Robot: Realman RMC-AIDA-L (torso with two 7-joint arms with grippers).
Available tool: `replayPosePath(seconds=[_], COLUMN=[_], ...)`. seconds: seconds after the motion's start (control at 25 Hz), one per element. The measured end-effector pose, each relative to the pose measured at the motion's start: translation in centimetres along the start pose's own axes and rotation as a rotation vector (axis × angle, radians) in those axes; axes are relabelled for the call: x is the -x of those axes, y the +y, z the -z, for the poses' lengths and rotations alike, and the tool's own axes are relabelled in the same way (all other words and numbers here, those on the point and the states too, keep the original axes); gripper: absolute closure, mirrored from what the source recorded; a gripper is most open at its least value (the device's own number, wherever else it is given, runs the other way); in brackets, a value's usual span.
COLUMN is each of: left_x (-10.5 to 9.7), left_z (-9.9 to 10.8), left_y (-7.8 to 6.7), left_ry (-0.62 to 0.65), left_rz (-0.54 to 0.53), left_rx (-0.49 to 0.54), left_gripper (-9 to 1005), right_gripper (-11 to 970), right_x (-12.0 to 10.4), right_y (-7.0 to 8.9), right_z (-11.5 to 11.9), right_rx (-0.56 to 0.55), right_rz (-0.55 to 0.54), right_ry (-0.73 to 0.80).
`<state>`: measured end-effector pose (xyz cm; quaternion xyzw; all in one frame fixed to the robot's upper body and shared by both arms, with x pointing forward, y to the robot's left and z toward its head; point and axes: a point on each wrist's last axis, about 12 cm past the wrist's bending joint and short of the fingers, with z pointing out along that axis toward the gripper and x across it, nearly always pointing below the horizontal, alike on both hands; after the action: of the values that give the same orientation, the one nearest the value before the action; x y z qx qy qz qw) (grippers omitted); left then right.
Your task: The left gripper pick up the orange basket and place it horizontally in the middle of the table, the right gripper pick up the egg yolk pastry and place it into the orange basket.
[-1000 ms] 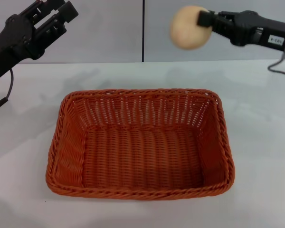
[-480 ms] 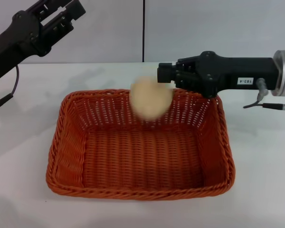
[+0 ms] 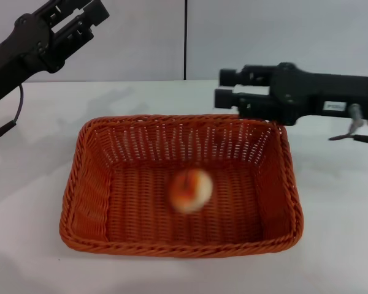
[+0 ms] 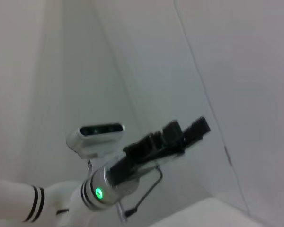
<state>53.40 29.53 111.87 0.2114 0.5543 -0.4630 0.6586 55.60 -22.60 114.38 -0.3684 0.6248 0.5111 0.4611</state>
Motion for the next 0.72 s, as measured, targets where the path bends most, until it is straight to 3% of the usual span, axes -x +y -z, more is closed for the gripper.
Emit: replayPosePath(seconds=[0.16,0.24,0.28,0.32,0.36,0.4,0.48,0.52,0.56,0.68,0.72], left_x=[0.0,0.0,0.0,0.0,0.0,0.0,0.1,0.2,0.2,0.1,0.1], left_z=[0.1,0.1,0.1,0.2,0.2,0.3,0.4,0.6,0.6,1.0,1.4], left_y=[-0.1,-0.1,-0.1,0.0,0.0,0.0,0.0,0.0,0.0,0.1,0.1], left_ry=[-0.001,-0.004,-0.006,-0.013,-0.013,-0.019,-0.035,-0.055,-0.055,-0.097,-0.118], left_rz=[-0.002,-0.006,-0.008,-0.013,-0.013,-0.019,-0.038,-0.051,-0.051,-0.089,-0.125], left_rx=[-0.001,0.002,0.004,0.011,0.011,0.014,0.025,0.039,0.039,0.077,0.11], left_gripper=[421,421,421,421,421,420,420,420,420,420,420], right_gripper=[417,379,360,340,321,302,301,301,301,301,301], right_x=[-0.6,-1.9,-1.9,-3.3,-3.3,-4.8,-5.4,-6.7,-6.7,-8.5,-9.5], right_y=[0.4,0.6,0.6,0.7,0.7,0.9,1.1,1.7,1.7,2.7,3.2], right_z=[1.8,4.2,4.2,6.1,6.1,8.0,8.8,10.4,10.4,12.2,13.2], right_rx=[-0.052,-0.163,-0.163,-0.286,-0.286,-0.427,-0.491,-0.635,-0.635,-0.838,-0.964], right_rz=[0.081,0.176,0.176,0.224,0.224,0.256,0.277,0.33,0.33,0.371,0.385], right_ry=[-0.094,-0.212,-0.212,-0.316,-0.316,-0.424,-0.465,-0.541,-0.541,-0.634,-0.679])
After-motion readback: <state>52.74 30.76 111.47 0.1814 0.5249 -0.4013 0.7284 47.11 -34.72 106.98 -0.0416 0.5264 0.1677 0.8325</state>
